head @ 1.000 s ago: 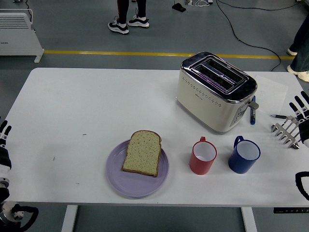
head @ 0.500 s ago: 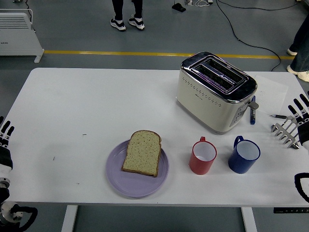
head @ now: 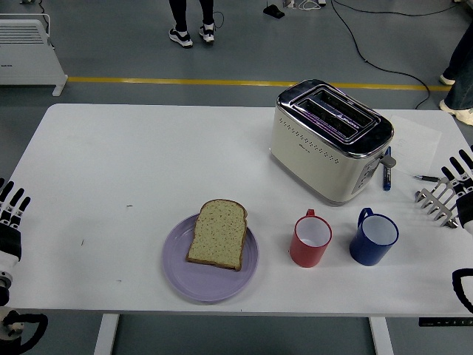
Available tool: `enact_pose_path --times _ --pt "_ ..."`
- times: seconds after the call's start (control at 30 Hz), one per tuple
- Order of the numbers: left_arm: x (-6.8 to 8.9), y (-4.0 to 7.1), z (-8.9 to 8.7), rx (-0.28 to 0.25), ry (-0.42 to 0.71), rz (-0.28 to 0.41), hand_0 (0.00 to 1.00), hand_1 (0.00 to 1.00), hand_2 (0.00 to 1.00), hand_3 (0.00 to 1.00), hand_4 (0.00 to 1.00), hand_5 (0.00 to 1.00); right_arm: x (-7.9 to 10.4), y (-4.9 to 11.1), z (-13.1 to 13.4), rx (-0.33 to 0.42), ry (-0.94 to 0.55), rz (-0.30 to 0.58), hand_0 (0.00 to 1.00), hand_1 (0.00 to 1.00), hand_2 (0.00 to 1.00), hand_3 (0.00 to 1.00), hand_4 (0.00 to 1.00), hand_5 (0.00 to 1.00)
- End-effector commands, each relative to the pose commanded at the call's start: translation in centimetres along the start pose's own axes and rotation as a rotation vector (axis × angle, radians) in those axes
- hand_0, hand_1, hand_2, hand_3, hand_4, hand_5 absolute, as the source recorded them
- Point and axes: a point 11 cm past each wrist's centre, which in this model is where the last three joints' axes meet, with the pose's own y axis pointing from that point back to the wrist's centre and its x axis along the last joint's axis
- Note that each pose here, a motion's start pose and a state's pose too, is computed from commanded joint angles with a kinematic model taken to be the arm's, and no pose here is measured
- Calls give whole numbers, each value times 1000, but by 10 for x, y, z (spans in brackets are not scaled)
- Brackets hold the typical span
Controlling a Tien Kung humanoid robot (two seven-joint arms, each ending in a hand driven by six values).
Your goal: Push plate across desktop,pick up the break from the machine,place the break in the plate
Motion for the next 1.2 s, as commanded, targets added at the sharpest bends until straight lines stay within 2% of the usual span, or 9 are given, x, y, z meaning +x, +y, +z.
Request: enact_pose_path --times 0.27,0.6,1.2 --pt "-1 -2 3 41 9 -11 780 778 805 736 553 998 0 -1 0 -2 3 -5 771 751 767 754 504 448" --pt "-10 -4 6 82 -12 -94 784 782 803 740 552 998 -2 -2 0 -7 12 -21 770 749 764 754 501 442" --pt "-9 -3 4 87 -16 -103 787 786 804 742 552 998 0 -2 0 -12 11 -18 768 747 760 750 499 441"
